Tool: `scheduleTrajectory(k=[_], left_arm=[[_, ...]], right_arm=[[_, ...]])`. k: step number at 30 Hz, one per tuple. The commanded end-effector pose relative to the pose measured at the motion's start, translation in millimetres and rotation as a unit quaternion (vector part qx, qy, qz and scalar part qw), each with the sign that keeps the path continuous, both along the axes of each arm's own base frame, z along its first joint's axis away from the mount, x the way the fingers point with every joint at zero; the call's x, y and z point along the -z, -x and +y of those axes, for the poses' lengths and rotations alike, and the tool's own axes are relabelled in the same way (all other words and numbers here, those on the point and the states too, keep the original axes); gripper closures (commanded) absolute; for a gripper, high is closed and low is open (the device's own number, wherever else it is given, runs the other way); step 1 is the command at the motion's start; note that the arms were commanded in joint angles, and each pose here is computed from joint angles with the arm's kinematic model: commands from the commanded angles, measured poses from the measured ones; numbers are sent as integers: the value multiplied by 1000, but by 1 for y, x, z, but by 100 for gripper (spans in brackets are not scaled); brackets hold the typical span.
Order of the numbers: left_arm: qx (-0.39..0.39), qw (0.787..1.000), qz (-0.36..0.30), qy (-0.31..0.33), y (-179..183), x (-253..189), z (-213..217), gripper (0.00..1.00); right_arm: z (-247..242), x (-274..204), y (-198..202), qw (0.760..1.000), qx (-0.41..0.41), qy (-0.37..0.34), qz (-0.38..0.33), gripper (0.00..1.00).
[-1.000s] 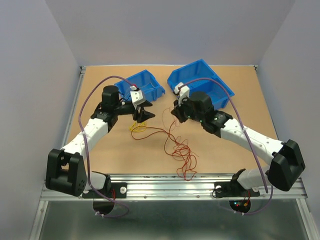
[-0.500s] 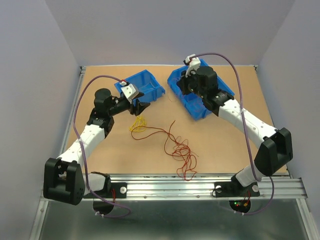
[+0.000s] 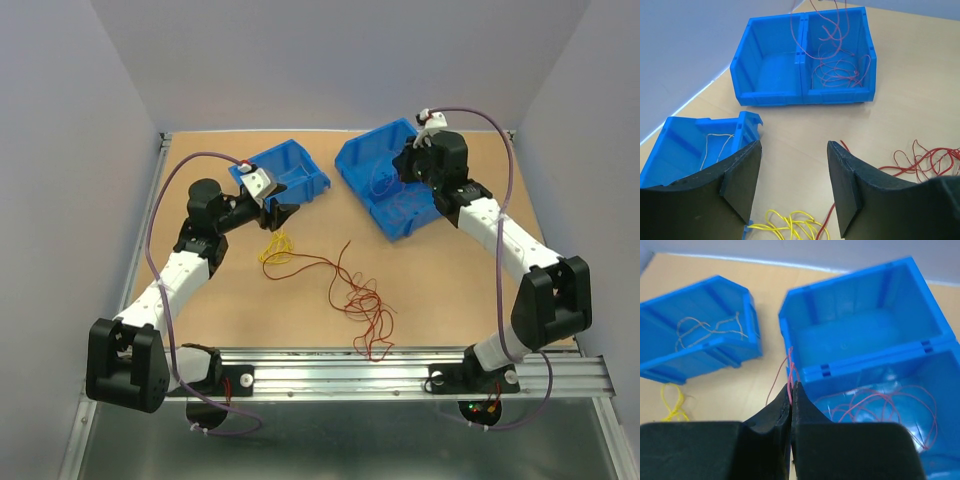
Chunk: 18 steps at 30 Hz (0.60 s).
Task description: Untangle the cables
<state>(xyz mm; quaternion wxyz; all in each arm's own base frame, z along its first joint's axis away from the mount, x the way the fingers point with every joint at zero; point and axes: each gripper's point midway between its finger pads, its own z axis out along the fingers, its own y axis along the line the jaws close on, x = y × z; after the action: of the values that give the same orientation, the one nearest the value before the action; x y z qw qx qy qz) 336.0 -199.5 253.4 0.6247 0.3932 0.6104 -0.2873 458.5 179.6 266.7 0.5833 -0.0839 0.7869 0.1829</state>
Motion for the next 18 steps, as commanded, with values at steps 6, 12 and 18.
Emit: scheduleTrajectory(k=[6, 12, 18], left_arm=[[-5, 999, -35, 13, 2, -18, 2, 34], [-16, 999, -44, 13, 1, -22, 5, 34], [-20, 999, -41, 14, 0, -21, 5, 34]], right_arm=[[-65, 60, -19, 991, 122, -9, 45, 100], [-93, 105, -29, 970, 223, 2, 99, 100], [-95, 131, -53, 952, 260, 15, 159, 99]])
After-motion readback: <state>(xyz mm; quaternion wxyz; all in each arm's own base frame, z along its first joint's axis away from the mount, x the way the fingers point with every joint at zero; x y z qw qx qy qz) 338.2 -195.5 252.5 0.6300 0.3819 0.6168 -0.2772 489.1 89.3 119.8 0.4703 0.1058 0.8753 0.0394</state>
